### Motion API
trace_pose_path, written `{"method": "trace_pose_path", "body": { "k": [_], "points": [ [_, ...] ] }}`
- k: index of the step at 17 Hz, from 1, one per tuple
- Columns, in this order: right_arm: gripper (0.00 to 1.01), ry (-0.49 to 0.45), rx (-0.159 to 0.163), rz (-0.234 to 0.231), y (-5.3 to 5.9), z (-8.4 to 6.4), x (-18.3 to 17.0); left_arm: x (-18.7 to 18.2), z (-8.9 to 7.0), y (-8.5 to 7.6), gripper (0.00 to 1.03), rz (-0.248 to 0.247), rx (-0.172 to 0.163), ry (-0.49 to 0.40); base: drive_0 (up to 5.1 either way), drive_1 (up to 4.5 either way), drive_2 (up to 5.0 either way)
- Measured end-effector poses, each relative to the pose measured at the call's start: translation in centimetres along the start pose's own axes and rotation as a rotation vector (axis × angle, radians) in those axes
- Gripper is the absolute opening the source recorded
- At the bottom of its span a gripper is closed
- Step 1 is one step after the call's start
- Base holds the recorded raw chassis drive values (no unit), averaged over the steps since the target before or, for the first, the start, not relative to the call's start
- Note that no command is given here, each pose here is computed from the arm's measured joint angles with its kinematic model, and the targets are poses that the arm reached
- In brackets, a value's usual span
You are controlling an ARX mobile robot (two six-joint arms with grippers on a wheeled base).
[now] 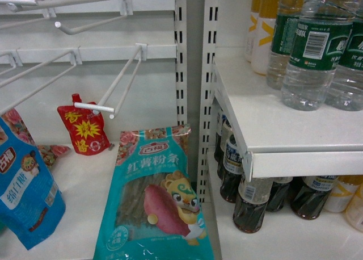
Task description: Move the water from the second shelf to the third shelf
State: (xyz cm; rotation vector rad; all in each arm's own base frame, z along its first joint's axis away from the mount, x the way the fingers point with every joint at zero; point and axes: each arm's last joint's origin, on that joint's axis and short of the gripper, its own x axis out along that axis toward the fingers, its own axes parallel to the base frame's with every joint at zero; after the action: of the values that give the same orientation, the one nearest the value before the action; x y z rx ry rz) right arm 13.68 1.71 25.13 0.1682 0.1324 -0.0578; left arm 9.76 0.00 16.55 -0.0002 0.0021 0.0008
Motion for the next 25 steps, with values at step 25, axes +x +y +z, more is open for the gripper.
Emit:
{"method": "trace_pose_path", "body": {
  "k": [25],
  "points": [
    [0.43,-0.013,-0.011,-0.013,-5.2,3.1,12.7,0.0,0.0,0.0,0.98,0.0,0.0,0.0,0.0,0.0,0.0]
  ]
}}
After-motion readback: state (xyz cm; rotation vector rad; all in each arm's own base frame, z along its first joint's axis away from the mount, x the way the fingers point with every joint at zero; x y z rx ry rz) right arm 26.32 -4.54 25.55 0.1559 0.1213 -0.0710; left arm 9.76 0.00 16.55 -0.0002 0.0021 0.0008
